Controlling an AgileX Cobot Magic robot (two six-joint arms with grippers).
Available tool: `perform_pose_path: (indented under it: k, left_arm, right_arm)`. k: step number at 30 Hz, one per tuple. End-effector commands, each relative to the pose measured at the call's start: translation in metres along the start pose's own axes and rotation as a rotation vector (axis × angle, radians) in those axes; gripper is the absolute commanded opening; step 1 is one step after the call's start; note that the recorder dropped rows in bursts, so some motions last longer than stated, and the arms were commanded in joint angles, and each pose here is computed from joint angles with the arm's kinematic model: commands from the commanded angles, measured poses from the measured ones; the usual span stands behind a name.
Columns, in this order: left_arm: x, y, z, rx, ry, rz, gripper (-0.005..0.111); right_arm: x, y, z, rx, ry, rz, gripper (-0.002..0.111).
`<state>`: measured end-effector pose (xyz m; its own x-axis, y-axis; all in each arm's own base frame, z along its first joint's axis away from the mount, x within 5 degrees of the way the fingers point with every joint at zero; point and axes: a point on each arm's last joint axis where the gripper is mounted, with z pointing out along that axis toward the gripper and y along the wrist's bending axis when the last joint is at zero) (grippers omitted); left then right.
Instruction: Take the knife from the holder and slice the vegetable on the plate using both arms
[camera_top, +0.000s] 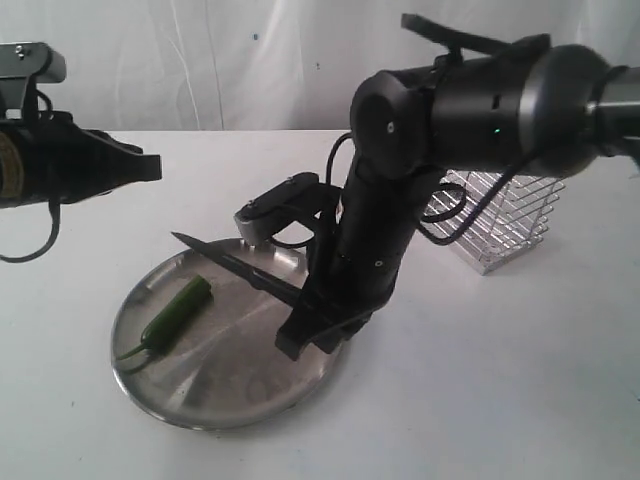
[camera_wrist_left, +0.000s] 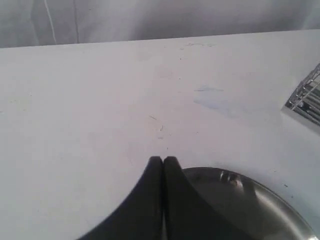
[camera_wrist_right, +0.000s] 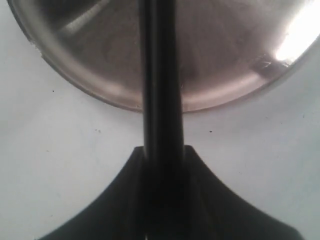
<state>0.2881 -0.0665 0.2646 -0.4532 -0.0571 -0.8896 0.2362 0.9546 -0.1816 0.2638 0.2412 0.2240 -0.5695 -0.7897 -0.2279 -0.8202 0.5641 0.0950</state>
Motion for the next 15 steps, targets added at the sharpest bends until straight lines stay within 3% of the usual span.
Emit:
perform_pose_path:
  k: [1, 8, 15]
  left_arm:
    - [-0.002, -0.003, 0.027, 0.035, 0.059, 0.077, 0.000]
    - [0.014, -0.002, 0.066, 0.099, 0.140, 0.112, 0.000]
    - [0.021, 0.003, 0.072, 0.059, 0.171, 0.070, 0.000]
  right_arm:
    - [-0.012, -0.009, 0.023, 0.000, 0.002, 0.004, 0.000]
    - [-0.024, -0.016, 0.042, 0.004, 0.009, 0.005, 0.000]
    - [-0.024, -0.018, 0.042, 0.026, 0.013, -0.012, 0.000]
